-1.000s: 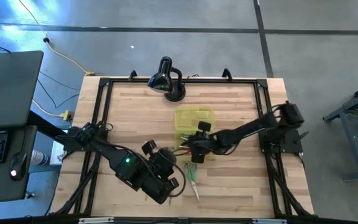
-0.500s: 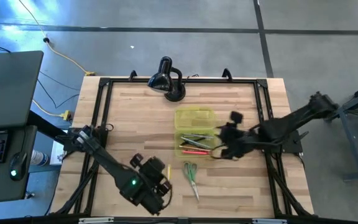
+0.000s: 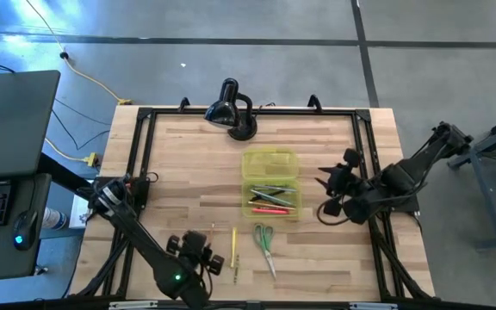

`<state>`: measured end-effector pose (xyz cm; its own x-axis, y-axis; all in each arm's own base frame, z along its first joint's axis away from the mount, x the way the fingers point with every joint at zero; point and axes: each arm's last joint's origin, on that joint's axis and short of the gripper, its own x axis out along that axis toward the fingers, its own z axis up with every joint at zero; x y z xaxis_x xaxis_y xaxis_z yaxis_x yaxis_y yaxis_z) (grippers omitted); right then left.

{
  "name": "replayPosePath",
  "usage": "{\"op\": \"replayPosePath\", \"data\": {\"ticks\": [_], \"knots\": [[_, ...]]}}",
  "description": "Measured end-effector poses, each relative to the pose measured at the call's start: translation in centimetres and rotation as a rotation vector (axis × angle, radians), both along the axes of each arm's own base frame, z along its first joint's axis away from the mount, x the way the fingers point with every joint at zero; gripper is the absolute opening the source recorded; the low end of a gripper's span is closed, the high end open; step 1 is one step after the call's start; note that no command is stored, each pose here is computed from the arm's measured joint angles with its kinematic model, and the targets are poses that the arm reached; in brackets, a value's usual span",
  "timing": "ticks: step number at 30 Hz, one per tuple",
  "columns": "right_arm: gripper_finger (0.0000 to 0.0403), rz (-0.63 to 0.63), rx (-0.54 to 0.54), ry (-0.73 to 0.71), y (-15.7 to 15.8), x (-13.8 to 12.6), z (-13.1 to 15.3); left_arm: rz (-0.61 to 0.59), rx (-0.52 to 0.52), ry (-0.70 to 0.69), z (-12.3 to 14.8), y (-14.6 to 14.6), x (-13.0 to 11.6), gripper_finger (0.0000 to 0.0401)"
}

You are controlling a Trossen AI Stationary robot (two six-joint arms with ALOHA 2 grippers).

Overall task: Pick & place school supplies into a supply box
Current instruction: Put the yellow pencil into the yellow supply box

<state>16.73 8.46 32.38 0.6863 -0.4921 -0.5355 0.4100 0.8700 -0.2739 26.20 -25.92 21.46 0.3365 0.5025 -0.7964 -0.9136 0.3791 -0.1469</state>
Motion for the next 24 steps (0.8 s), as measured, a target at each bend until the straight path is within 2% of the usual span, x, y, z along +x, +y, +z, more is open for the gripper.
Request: {"op": "replayPosePath", "data": {"ticks": [5, 8, 14, 24], "knots": [[0.0114, 0.003, -0.012, 0.019, 0.3, 0.4, -0.4, 0.013, -0.126, -0.041, -4.2, -0.2, 0.0, 0.0143], [0.0114, 0.004, -0.018, 0.031, 0.4, 0.6, -0.6, 0.022, -0.151, -0.055, -5.9, 0.3, 0.0, 0.0143], [0.0114, 0.017, 0.002, 0.048, 0.6, 0.8, -0.8, 0.039, -0.084, -0.025, -6.8, 1.4, -0.6, 0.0143], [0.0114, 0.01, 0.004, 0.036, 0.6, 0.9, -0.7, 0.029, -0.039, -0.035, -8.5, 1.2, -0.4, 0.0143]]}}
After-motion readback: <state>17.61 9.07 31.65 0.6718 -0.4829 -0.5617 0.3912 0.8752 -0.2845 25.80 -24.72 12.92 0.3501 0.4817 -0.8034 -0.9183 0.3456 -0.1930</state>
